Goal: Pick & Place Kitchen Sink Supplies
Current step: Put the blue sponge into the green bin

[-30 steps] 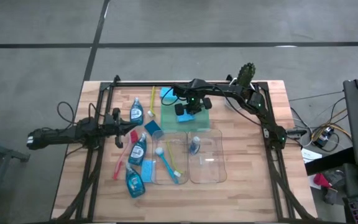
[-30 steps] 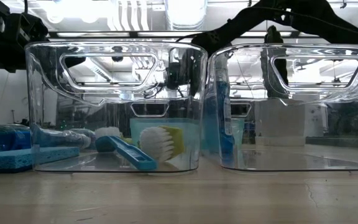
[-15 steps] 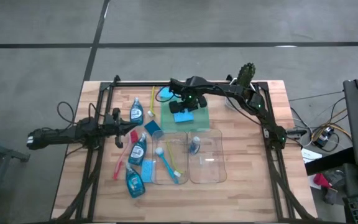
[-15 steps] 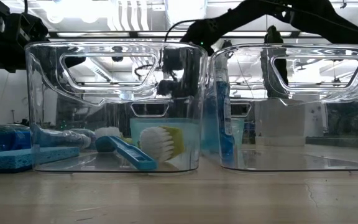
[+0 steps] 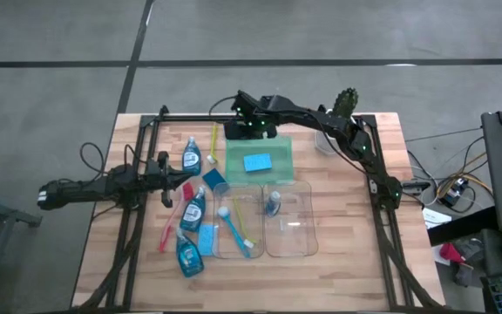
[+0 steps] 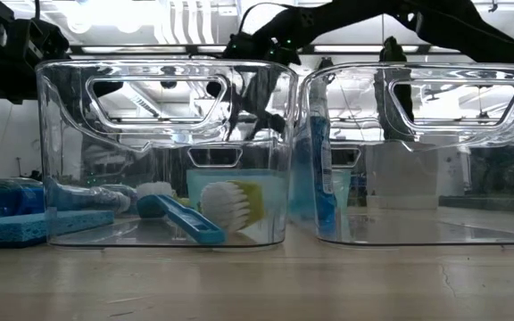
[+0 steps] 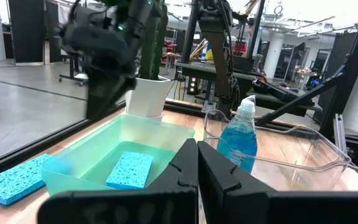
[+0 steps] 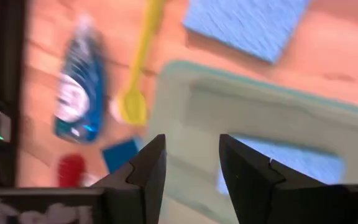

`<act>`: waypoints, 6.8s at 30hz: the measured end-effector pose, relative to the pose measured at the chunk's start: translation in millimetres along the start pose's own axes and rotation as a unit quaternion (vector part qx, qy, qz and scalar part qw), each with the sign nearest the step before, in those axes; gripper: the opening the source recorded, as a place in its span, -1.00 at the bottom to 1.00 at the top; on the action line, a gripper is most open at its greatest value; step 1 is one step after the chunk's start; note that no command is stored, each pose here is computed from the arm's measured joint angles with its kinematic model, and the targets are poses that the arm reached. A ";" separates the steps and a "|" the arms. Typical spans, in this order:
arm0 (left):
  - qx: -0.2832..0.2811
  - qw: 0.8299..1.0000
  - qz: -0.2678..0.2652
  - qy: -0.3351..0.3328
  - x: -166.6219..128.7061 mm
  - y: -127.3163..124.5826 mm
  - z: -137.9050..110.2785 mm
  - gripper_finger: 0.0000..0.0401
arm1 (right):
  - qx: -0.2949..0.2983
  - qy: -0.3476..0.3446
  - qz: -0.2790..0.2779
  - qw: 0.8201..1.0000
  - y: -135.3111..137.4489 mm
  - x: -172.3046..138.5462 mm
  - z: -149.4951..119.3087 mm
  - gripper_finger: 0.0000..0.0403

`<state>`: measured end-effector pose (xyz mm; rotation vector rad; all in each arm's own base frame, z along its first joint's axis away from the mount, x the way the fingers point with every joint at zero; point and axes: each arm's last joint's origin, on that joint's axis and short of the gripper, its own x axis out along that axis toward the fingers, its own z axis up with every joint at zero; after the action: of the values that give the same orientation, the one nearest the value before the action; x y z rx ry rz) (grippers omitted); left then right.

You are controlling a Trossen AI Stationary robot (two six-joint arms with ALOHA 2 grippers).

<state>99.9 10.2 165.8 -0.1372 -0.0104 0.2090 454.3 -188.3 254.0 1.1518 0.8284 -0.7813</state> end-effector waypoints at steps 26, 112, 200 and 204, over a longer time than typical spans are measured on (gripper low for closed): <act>0.000 1.000 0.000 0.000 0.0 0.0 0.1 -1.00 | 0.038 -0.038 -0.040 0.998 -33.2 41.6 37.6 -0.07; 0.000 1.000 0.000 0.000 0.0 0.0 0.0 -1.00 | 0.114 -0.022 -0.001 0.993 -102.8 95.6 69.2 0.11; 0.000 1.000 0.000 0.000 0.0 0.0 0.0 -1.00 | -0.028 -0.015 0.014 0.999 -62.0 26.4 88.6 -0.96; 0.000 1.000 0.000 0.000 0.0 0.0 0.0 -1.00 | -0.037 -0.011 0.017 0.999 -56.9 27.5 83.3 -0.96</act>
<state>99.9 10.2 165.8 -0.1375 -0.0102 0.2095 431.1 -284.5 220.6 1.0885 0.8111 -0.7277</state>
